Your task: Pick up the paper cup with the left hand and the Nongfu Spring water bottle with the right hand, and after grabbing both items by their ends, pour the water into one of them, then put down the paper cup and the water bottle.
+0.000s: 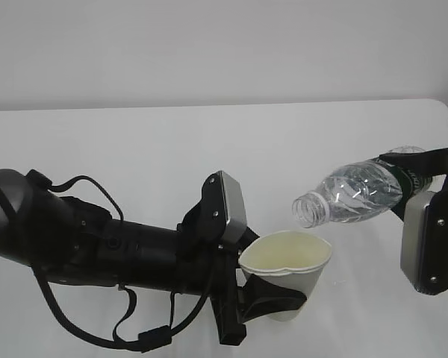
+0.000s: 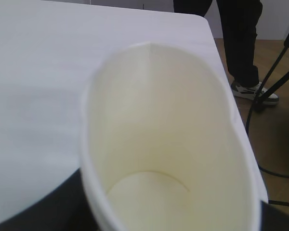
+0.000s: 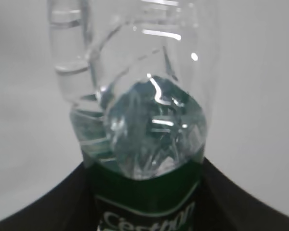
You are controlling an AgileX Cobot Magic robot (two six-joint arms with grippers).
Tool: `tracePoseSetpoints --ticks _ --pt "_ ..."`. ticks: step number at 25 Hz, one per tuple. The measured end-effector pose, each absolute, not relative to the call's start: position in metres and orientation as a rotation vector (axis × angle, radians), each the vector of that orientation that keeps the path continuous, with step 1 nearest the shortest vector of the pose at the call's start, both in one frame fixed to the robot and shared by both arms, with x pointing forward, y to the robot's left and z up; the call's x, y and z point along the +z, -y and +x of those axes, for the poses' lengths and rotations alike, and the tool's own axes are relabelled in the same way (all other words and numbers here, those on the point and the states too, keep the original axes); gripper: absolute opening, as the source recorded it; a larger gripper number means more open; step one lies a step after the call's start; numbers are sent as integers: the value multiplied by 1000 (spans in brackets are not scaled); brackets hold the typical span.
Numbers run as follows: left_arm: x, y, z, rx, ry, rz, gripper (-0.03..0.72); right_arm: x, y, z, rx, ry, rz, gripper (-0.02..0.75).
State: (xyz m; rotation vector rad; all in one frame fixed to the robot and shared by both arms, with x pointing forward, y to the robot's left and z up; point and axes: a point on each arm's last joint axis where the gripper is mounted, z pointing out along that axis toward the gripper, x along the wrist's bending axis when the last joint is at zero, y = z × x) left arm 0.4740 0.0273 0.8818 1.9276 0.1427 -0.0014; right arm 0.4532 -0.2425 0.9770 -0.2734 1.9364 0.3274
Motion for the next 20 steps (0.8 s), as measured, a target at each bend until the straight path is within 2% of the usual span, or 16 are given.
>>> tracePoseSetpoints --ticks 20 --pt "882 -27 474 0 -141 1928 386 978 242 454 302 -1919 -310 383"
